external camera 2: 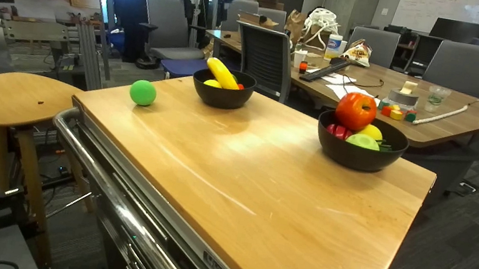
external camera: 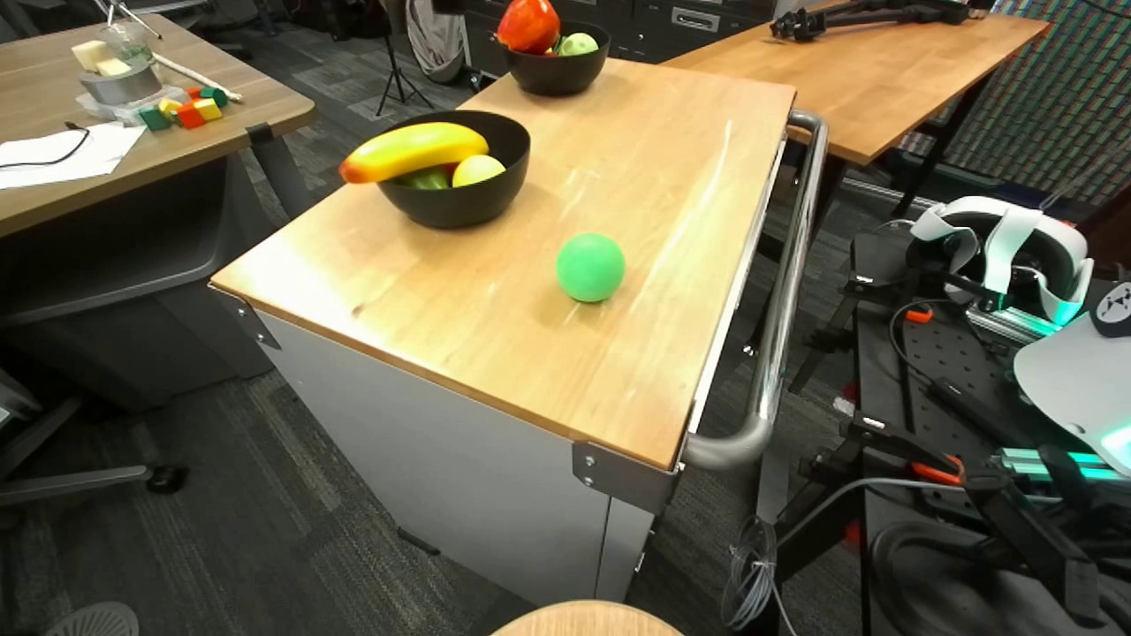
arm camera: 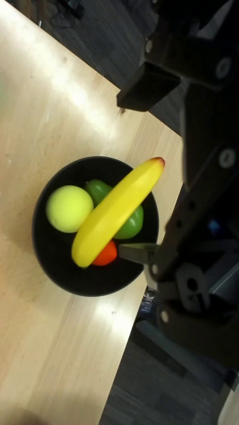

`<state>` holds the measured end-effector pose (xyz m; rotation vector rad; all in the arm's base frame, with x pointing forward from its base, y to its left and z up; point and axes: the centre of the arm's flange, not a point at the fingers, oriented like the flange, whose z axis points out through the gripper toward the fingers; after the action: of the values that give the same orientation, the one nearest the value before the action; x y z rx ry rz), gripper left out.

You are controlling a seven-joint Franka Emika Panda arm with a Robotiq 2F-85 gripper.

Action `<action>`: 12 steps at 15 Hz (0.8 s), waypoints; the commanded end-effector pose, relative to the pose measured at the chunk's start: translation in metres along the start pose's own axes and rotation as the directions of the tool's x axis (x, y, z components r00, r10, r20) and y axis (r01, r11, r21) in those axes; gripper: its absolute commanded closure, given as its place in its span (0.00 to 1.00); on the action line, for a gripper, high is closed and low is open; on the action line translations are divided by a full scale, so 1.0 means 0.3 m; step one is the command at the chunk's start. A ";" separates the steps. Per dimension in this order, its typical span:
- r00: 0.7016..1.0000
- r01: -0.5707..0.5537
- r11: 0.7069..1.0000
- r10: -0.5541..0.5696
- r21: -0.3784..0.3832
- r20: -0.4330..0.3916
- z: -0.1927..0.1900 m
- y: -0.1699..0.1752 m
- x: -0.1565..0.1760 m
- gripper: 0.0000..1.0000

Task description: Pick the fruits in the bowls and put them on the table

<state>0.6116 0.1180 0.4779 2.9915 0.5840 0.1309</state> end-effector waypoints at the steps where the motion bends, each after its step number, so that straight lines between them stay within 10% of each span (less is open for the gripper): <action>1: 1.000 0.004 1.000 -0.004 0.005 -0.005 0.032 -0.005 0.027 0.00; 5: 1.000 0.007 1.000 -0.007 0.016 0.001 0.108 -0.005 0.086 0.00; 9: 0.984 0.178 0.975 -0.180 -0.129 -0.006 0.111 -0.005 0.085 0.00; 12: 0.944 0.323 0.946 -0.322 0.001 0.077 0.130 -0.011 0.091 0.00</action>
<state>0.6361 0.1253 0.4380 2.8283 0.8509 0.0700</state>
